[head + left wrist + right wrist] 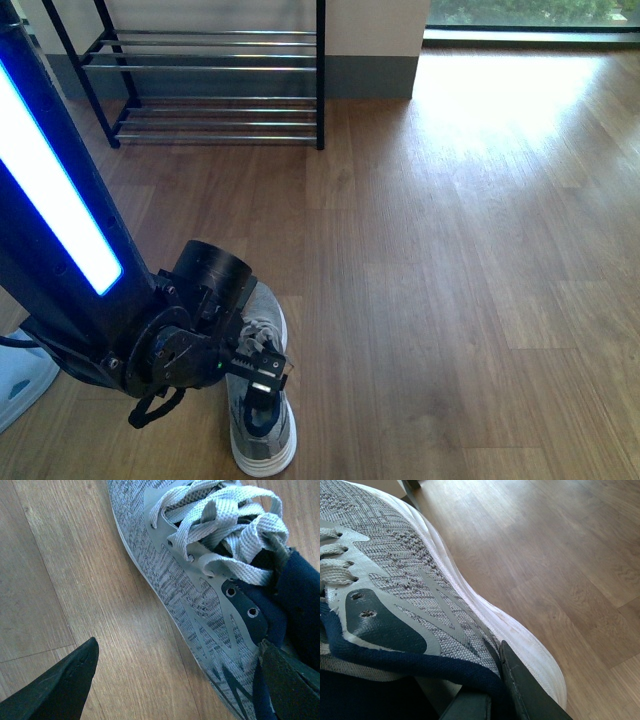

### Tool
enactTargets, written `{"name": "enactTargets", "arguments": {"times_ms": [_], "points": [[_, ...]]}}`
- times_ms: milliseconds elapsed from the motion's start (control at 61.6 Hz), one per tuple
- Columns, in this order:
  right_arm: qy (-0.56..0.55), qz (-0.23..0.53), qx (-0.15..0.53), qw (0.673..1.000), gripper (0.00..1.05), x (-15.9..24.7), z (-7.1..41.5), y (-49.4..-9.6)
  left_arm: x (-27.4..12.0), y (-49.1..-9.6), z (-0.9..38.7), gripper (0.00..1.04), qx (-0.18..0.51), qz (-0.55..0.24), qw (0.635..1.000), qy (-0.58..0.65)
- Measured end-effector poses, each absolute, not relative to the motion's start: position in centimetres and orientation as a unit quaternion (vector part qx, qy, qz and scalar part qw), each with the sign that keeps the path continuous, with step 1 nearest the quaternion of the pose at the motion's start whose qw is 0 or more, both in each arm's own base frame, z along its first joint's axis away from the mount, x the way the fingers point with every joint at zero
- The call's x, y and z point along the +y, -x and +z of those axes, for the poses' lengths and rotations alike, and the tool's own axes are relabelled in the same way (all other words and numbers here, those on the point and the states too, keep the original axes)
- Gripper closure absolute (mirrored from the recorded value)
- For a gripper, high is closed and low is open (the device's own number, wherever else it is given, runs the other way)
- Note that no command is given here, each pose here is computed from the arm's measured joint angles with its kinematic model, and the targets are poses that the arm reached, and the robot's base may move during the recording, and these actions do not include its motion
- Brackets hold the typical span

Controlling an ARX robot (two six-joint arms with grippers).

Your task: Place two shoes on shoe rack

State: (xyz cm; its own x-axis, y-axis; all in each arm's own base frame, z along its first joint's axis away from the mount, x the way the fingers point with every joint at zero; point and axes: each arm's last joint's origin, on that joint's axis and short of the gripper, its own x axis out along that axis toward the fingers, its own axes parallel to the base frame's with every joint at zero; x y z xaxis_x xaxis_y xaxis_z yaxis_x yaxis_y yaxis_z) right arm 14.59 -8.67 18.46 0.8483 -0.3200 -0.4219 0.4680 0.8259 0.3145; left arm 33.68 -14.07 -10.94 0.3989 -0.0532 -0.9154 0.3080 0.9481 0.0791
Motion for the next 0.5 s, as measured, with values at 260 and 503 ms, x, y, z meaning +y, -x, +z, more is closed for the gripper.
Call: {"name": "enactTargets", "arguments": {"times_ms": [260, 503], "points": [[-0.207, -0.21, 0.178, 0.939, 1.03, -8.7, 18.5, -14.6, -14.2, -34.6, -13.3, 0.09, 0.542, -0.076, 0.827, -0.129], [-0.207, -0.21, 0.178, 0.939, 1.03, -8.7, 18.5, -14.6, -13.4, -34.8, -14.9, 0.09, 0.55, -0.094, 0.824, -0.102]]}}
